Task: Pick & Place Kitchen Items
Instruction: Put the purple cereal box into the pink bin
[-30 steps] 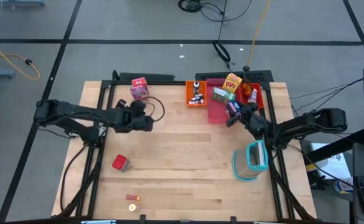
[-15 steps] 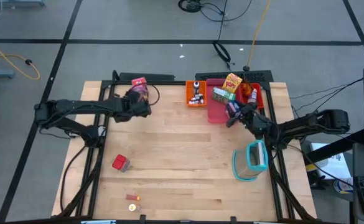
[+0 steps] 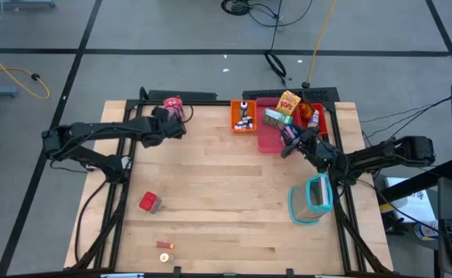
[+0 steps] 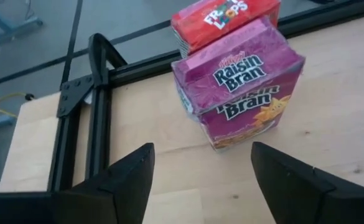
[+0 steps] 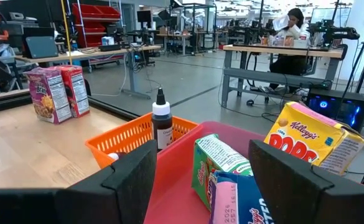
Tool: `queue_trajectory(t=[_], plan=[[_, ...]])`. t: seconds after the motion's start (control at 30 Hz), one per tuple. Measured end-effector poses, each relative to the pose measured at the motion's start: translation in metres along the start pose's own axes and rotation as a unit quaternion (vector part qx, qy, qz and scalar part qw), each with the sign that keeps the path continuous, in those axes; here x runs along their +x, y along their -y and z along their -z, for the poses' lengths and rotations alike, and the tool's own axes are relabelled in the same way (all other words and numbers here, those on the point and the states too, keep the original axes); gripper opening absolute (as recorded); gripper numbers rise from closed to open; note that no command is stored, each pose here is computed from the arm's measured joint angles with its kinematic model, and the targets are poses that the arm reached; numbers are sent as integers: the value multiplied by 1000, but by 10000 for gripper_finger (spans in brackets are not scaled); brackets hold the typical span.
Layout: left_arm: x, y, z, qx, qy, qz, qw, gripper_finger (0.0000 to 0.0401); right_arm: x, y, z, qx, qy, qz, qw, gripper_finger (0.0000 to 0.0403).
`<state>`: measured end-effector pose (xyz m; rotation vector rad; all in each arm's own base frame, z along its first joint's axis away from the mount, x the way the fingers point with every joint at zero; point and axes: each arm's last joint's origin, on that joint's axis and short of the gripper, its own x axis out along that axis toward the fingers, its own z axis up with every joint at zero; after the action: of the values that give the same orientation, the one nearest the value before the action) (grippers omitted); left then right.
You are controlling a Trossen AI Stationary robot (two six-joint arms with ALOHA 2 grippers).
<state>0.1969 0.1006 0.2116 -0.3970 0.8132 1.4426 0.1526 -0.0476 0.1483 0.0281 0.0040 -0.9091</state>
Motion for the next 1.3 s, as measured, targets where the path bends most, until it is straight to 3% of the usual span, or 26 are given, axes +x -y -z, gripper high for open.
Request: queue_trajectory(t=[0.47, 0.9, 1.1, 1.3], plan=[[39, -5, 23, 33, 25, 5, 999, 271, 0, 0, 0, 0, 0, 0, 1000, 248], [55, -5, 34, 76, 67, 26, 994, 266, 0, 0, 0, 1, 0, 0, 1000, 243], [56, -6, 38, 101, 68, 25, 992, 204, 0, 0, 0, 2, 0, 0, 1000, 243], [56, -5, 38, 110, 64, 33, 991, 103, 0, 0, 0, 2, 0, 0, 1000, 242]])
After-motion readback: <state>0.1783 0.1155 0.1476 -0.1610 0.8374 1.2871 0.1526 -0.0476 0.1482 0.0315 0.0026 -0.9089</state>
